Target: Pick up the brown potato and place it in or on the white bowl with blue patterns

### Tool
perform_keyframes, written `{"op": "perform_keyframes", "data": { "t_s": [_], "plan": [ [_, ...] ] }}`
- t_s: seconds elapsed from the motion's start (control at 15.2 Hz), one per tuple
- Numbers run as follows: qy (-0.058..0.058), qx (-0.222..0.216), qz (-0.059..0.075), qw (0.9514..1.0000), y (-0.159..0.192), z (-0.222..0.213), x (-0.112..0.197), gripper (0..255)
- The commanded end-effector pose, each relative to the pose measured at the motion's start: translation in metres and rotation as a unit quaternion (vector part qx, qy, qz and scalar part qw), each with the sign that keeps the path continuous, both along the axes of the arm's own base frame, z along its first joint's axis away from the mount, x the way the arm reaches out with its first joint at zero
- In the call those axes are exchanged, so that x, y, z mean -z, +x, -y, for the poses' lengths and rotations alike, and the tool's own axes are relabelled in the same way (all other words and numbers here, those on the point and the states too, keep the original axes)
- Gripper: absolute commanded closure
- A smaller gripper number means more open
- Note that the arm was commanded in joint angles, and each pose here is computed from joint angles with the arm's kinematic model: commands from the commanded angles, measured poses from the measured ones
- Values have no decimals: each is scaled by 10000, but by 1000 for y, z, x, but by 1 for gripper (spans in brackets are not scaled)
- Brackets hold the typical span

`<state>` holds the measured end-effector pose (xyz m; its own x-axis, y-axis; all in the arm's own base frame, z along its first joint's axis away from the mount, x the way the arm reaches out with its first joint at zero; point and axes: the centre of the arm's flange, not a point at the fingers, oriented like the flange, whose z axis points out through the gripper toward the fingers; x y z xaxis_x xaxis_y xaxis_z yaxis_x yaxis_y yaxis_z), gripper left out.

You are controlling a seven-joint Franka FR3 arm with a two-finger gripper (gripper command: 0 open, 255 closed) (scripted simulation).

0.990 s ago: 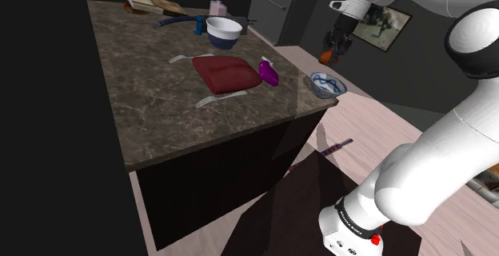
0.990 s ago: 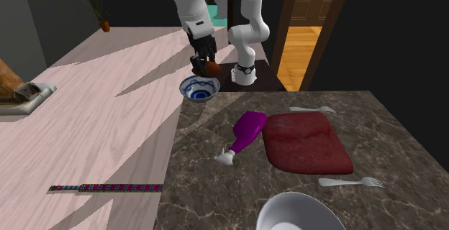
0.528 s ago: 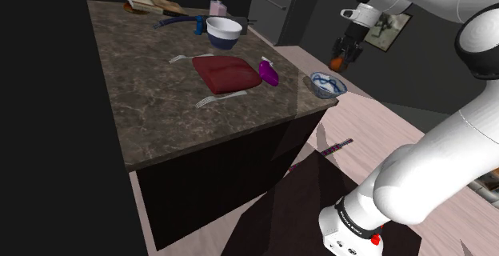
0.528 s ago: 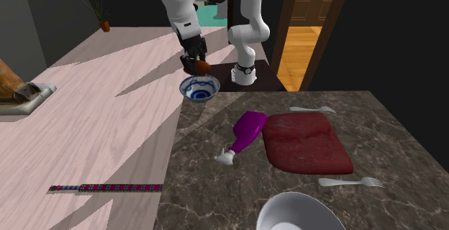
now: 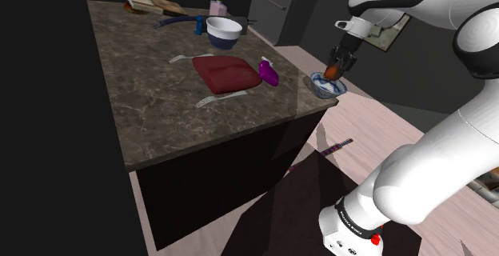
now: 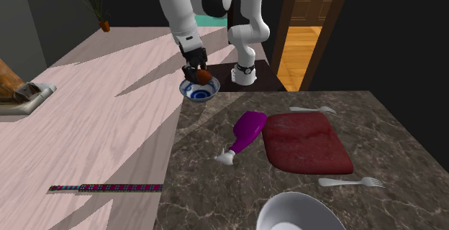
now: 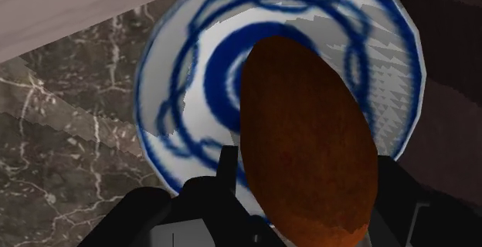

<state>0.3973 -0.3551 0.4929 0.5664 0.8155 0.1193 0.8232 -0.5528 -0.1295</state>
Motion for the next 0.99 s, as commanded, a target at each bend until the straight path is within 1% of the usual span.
{"op": "perform_keyframes", "data": {
  "t_s": [0.0,0.07,0.59,0.66,0.92],
  "plan": [
    [-2,0,2,10000,0,0,11,255],
    [-2,0,2,10000,0,0,16,255],
    [-2,0,1,10000,0,0,16,255],
    [-2,0,1,10000,0,0,16,0],
    [-2,0,1,10000,0,0,16,0]
  ]
}}
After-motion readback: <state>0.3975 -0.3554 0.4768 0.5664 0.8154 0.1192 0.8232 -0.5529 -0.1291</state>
